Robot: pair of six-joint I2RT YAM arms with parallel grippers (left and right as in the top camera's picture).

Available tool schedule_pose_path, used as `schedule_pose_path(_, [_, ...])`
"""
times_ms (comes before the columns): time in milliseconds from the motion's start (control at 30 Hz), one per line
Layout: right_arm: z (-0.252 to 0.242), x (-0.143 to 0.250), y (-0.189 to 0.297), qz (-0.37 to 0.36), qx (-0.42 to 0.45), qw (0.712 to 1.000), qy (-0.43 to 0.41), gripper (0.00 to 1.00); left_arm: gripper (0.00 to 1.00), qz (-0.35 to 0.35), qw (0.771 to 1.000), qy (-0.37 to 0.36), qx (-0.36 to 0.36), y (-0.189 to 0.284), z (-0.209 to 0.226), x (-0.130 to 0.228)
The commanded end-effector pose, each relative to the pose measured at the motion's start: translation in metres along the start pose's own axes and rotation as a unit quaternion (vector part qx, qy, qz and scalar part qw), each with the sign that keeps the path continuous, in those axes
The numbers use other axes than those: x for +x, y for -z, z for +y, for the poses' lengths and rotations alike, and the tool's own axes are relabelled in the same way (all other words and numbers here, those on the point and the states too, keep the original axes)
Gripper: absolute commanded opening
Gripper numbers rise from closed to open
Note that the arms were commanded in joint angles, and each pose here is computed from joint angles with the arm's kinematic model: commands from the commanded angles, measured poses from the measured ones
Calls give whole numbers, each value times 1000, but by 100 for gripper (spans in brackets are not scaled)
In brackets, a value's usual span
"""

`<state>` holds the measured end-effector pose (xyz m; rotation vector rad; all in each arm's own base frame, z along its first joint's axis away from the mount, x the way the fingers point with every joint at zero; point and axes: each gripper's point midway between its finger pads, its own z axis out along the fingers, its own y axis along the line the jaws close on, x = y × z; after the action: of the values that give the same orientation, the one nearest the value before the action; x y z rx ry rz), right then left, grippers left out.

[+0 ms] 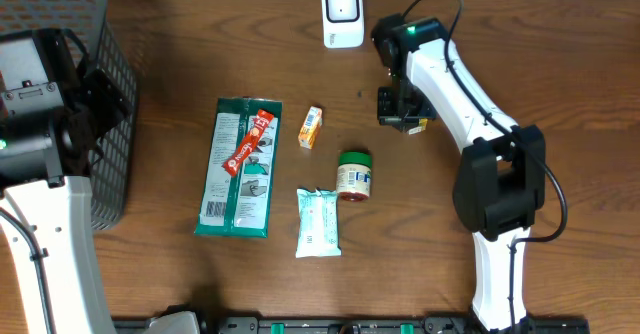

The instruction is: Scan the item barcode

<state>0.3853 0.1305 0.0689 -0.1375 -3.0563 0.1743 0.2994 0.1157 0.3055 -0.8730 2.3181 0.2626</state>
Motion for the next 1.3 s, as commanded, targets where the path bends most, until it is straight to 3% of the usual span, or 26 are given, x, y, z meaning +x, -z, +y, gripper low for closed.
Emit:
schedule_pose_path(0, [-1, 3, -5, 10, 7, 1000, -9, 6, 88, -4, 1000, -3, -7, 0, 3, -3])
schedule_pose_path(200, [-2, -18, 34, -40, -33, 997, 54, 18, 88, -3, 1000, -3, -7, 0, 3, -3])
schedule_pose_path(233, [-3, -22, 41, -50, -37, 996, 65, 24, 88, -3, 1000, -3, -7, 0, 3, -3])
schedule_pose_path(300, [-7, -34, 63, -85, -45, 992, 86, 52, 88, -3, 1000, -3, -7, 0, 3, -3])
schedule_pose_path(333, [-10, -38, 72, -100, -47, 989, 95, 57, 88, -3, 1000, -3, -7, 0, 3, -3])
schedule_pose_path(400, [-15, -42, 83, -116, -48, 985, 121, 76, 88, -3, 1000, -3, -7, 0, 3, -3])
schedule_pose_path(567, [-33, -62, 74, -133, -46, 982, 128, 69, 88, -3, 1000, -3, -7, 0, 3, -3])
schedule_pose_path(667, [-37, -80, 50, -144, -54, 982, 113, 56, 88, -3, 1000, -3, -7, 0, 3, -3])
schedule_pose_path(800, [-14, -85, 33, -154, -116, 968, 159, 57, 88, -3, 1000, -3, -7, 0, 3, -3])
schedule_pose_path(1267, [-5, -86, -37, -162, -110, 967, 162, 50, 88, -4, 1000, -3, -7, 0, 3, -3])
